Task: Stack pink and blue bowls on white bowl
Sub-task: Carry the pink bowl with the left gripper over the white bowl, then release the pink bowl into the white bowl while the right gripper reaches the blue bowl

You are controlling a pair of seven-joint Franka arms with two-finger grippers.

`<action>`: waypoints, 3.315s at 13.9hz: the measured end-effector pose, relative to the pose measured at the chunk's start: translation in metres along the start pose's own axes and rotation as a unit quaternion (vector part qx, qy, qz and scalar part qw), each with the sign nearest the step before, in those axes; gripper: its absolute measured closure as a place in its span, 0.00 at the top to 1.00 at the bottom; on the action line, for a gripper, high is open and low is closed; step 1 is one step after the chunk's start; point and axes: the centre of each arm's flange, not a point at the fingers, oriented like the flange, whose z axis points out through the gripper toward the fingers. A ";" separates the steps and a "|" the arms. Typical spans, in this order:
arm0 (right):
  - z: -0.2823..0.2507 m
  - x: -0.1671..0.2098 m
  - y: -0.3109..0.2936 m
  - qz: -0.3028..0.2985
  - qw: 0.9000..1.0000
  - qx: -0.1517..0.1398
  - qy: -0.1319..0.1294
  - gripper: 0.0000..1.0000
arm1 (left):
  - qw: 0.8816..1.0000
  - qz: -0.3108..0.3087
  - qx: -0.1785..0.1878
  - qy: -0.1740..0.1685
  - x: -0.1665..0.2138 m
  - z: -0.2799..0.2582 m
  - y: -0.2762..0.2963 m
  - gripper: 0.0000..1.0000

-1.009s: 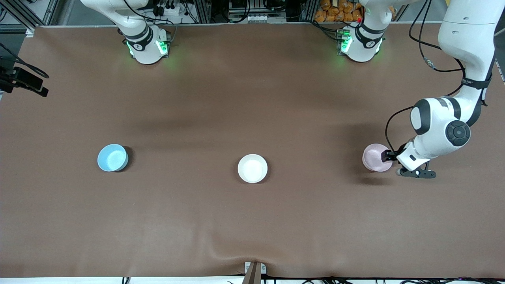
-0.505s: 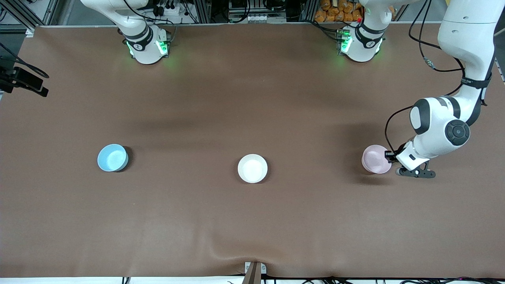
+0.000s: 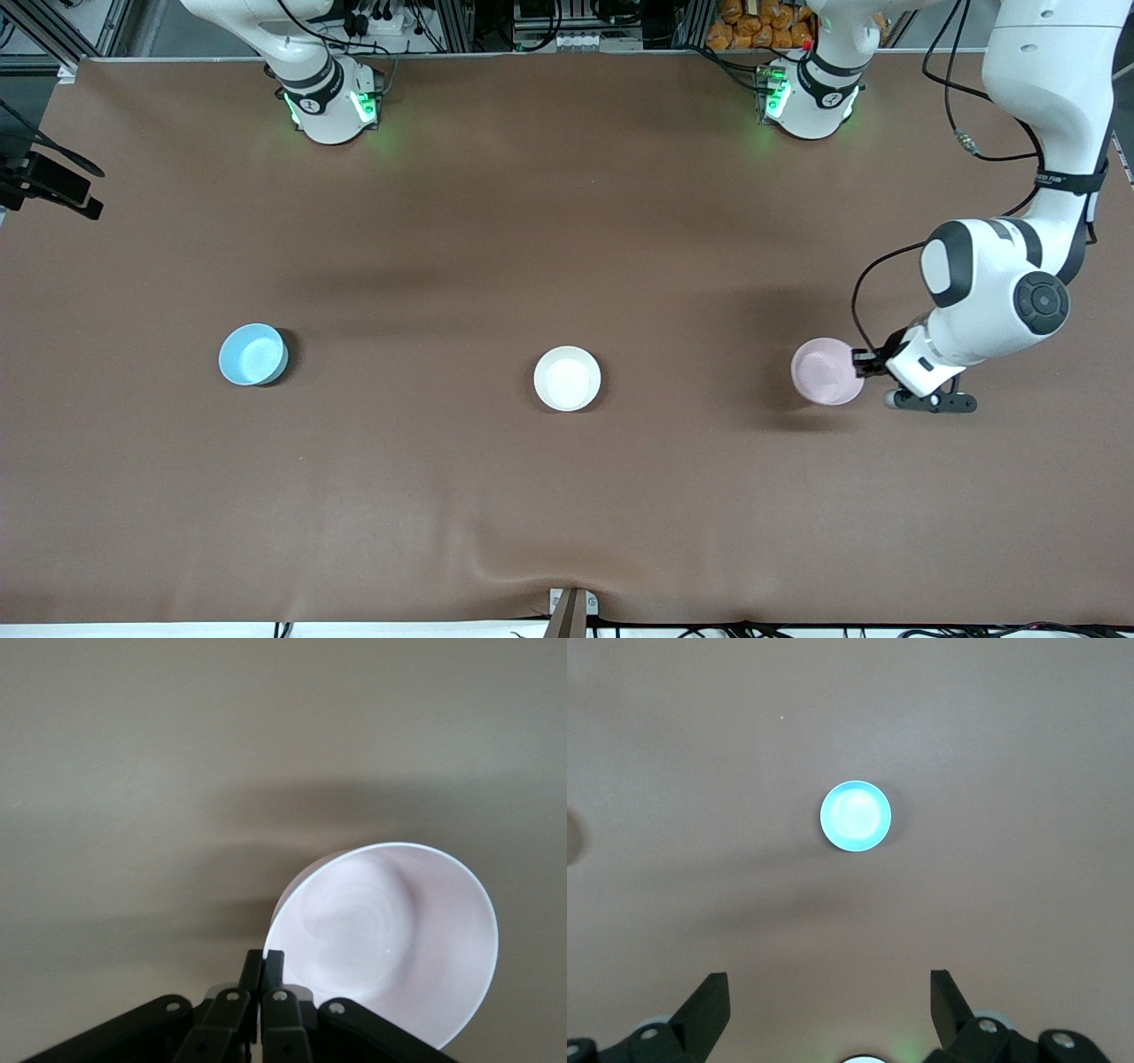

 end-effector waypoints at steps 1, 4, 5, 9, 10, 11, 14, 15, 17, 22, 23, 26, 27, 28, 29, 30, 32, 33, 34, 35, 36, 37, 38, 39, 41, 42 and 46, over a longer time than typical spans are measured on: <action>0.000 0.000 0.001 0.001 1.000 0.000 0.001 1.00 | 1.000 -0.011 -0.005 0.005 0.006 -0.004 0.025 0.02; 0.000 0.000 0.006 0.006 1.000 -0.001 0.001 1.00 | 0.999 -0.034 -0.018 0.017 0.017 -0.004 0.116 0.02; 0.000 0.000 0.008 0.008 1.000 -0.002 0.001 1.00 | 0.999 -0.044 -0.022 0.020 0.019 -0.003 0.145 0.02; 0.000 0.001 0.029 0.028 1.000 -0.002 0.000 1.00 | 0.996 -0.074 -0.037 0.016 0.015 0.004 0.243 0.02; 0.000 0.001 0.036 0.034 0.999 -0.002 0.000 1.00 | 0.995 -0.085 -0.041 0.013 0.011 0.006 0.268 0.02; 0.000 0.000 0.042 0.040 0.999 -0.002 0.000 1.00 | 0.995 -0.093 -0.044 0.010 0.007 0.009 0.292 0.02; 0.001 0.000 0.044 0.041 0.999 -0.002 -0.001 1.00 | 0.991 -0.122 -0.048 0.006 -0.007 0.021 0.354 0.02; 0.002 0.001 0.041 0.039 0.999 -0.002 -0.003 1.00 | 0.991 -0.127 -0.050 0.006 -0.009 0.026 0.368 0.02; 0.009 0.006 0.038 0.036 0.999 -0.003 -0.009 1.00 | 0.990 -0.132 -0.053 0.006 -0.009 0.037 0.385 0.02; 0.058 0.040 0.029 0.030 0.999 -0.008 -0.038 1.00 | 0.989 -0.136 -0.050 -0.003 -0.006 0.069 0.390 0.02; 0.069 0.049 0.019 0.021 0.999 -0.010 -0.040 1.00 | 0.990 -0.134 -0.051 -0.003 -0.006 0.069 0.392 0.02; 0.095 0.065 -0.029 -0.018 0.999 -0.015 -0.040 1.00 | 0.990 -0.128 -0.051 -0.004 -0.011 0.071 0.400 0.02; 0.107 0.069 -0.041 -0.027 0.998 -0.018 -0.050 1.00 | 0.991 -0.127 -0.051 -0.004 -0.013 0.071 0.402 0.02; 0.120 0.074 -0.048 -0.031 0.997 -0.020 -0.061 1.00 | 0.991 -0.126 -0.050 -0.004 -0.013 0.071 0.403 0.02; 0.135 0.079 -0.050 -0.032 0.997 -0.022 -0.071 1.00 | 0.991 -0.125 -0.050 -0.004 -0.014 0.072 0.404 0.02; 0.150 0.085 -0.048 -0.030 0.996 -0.024 -0.082 1.00 | 0.991 -0.123 -0.049 -0.004 -0.015 0.072 0.405 0.02; 0.185 0.097 -0.043 -0.024 0.993 -0.030 -0.108 1.00 | 0.992 -0.119 -0.045 -0.005 -0.018 0.076 0.407 0.02; 0.201 0.102 -0.038 -0.019 0.992 -0.032 -0.120 1.00 | 0.992 -0.117 -0.042 -0.006 -0.020 0.079 0.407 0.02; 0.216 0.106 -0.028 -0.011 0.991 -0.033 -0.132 1.00 | 0.993 -0.114 -0.037 -0.006 -0.021 0.083 0.407 0.02; 0.229 0.110 -0.013 0.001 0.989 -0.032 -0.142 1.00 | 0.993 -0.110 -0.033 -0.006 -0.022 0.087 0.407 0.02; 0.240 0.113 0.003 0.011 0.988 -0.031 -0.150 1.00 | 0.994 -0.109 -0.031 -0.006 -0.022 0.091 0.406 0.03; 0.251 0.117 0.018 0.016 0.987 -0.029 -0.154 1.00 | 0.994 -0.110 -0.030 -0.007 -0.022 0.093 0.405 0.09; 0.260 0.120 0.028 0.017 0.988 -0.027 -0.154 1.00 | 0.993 -0.110 -0.029 -0.007 -0.021 0.093 0.404 0.18; 0.268 0.122 0.034 0.014 0.988 -0.025 -0.150 1.00 | 0.993 -0.110 -0.029 -0.006 -0.021 0.093 0.404 0.30; 0.283 0.124 0.037 0.008 0.989 -0.024 -0.143 1.00 | 0.993 -0.111 -0.032 -0.002 -0.019 0.090 0.405 0.50; 0.290 0.124 0.037 0.003 0.990 -0.024 -0.142 1.00 | 0.993 -0.113 -0.034 0.001 -0.017 0.086 0.405 0.59; 0.327 0.135 0.057 -0.020 0.992 -0.020 -0.124 1.00 | 0.993 -0.111 -0.012 0.025 -0.001 0.064 0.387 0.99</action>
